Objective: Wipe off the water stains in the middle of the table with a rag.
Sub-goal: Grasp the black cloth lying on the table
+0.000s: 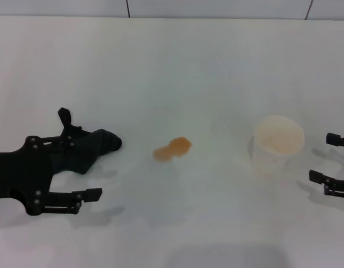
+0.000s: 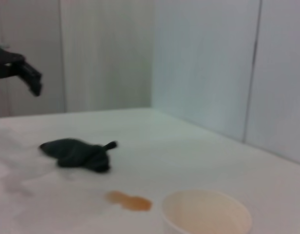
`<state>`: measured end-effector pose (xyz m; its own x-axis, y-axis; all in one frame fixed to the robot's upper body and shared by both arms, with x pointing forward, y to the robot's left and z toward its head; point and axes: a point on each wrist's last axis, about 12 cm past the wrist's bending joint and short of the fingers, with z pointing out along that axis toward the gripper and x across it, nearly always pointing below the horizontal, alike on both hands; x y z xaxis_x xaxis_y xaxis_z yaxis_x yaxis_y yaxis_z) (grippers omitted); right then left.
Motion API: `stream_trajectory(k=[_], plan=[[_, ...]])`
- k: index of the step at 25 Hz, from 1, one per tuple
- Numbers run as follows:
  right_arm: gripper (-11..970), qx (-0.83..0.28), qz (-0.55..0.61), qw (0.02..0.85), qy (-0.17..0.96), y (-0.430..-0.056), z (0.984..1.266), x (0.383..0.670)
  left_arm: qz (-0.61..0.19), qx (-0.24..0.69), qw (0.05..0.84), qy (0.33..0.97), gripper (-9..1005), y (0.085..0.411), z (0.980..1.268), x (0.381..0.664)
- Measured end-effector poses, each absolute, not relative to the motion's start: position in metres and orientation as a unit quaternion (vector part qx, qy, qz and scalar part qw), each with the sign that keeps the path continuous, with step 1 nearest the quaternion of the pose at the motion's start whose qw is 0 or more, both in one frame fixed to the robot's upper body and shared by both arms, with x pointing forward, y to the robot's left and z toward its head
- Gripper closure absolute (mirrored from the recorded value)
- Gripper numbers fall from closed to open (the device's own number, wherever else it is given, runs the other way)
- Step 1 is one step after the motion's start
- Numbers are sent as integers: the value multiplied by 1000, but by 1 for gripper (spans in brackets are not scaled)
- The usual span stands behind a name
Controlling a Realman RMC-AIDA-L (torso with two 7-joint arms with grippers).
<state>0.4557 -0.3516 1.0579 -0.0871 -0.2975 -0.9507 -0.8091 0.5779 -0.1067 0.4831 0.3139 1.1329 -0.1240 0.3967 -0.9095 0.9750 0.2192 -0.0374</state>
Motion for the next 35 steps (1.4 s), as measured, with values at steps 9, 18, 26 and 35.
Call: stream_trajectory(k=[9,18,26,35], plan=[[100,-481,239,426,728,-323,1115,473,-330,501,418,682,292,328,1139,476],[100,-518,231,381,730,-301,1145,502,-312,499,401,702,301,333,1144,478],[100,-534,225,382,720,-289,1159,516,-285,491,377,732,309,342,1144,479],[100,-541,227,371,720,-283,1160,521,-252,492,361,751,318,348,1148,485]])
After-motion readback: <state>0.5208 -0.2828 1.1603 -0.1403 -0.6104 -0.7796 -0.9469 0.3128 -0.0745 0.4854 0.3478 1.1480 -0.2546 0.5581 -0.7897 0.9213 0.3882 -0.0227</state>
